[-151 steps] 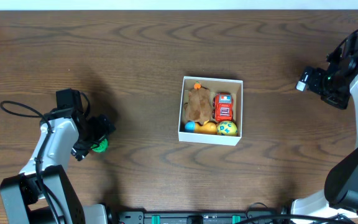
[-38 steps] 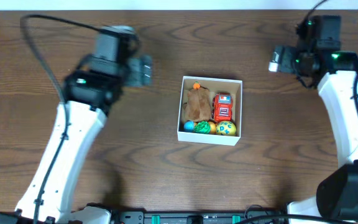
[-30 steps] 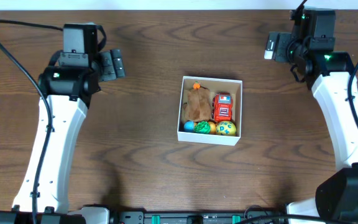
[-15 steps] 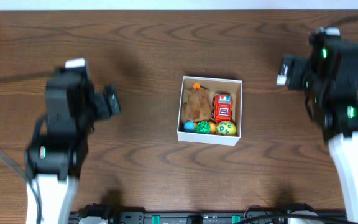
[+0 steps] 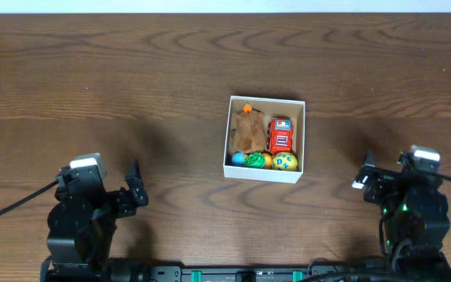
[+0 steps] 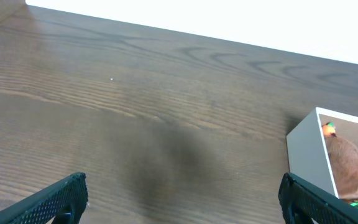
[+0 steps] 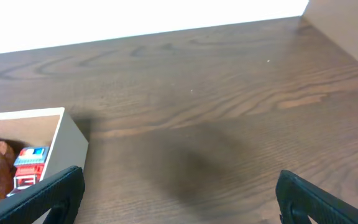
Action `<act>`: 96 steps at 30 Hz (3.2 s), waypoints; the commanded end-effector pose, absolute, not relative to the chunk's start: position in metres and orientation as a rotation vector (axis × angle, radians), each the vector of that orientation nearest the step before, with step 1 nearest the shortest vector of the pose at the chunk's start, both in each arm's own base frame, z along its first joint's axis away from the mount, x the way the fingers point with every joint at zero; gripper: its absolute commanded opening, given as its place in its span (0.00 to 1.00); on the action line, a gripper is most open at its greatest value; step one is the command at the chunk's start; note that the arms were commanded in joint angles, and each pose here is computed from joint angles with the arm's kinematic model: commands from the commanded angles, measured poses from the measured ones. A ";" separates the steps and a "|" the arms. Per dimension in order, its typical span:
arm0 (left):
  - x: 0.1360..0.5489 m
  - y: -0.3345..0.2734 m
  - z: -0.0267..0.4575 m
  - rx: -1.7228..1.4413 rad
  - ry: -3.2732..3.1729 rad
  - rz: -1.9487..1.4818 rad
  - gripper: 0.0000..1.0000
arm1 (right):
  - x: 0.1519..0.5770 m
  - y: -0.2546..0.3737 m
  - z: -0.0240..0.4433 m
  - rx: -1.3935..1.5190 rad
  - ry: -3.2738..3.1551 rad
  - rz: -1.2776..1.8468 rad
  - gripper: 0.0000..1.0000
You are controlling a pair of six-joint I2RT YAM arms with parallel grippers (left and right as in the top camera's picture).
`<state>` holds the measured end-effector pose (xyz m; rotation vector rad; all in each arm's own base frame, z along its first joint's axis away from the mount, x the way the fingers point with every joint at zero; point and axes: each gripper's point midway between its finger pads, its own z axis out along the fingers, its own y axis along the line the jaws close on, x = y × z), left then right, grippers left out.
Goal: Pack container
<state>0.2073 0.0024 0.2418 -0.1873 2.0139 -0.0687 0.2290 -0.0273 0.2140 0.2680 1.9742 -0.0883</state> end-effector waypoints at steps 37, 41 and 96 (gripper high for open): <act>0.207 0.002 0.241 -0.178 2.013 -0.064 0.98 | 0.241 0.021 0.184 -0.221 1.594 -0.058 0.99; 0.207 0.002 0.241 -0.178 2.013 -0.064 0.98 | 0.246 0.011 0.160 -0.182 1.622 -0.106 0.99; 0.239 0.002 0.147 -0.115 1.742 -0.042 0.98 | 0.246 0.015 0.157 -0.193 1.634 -0.084 0.99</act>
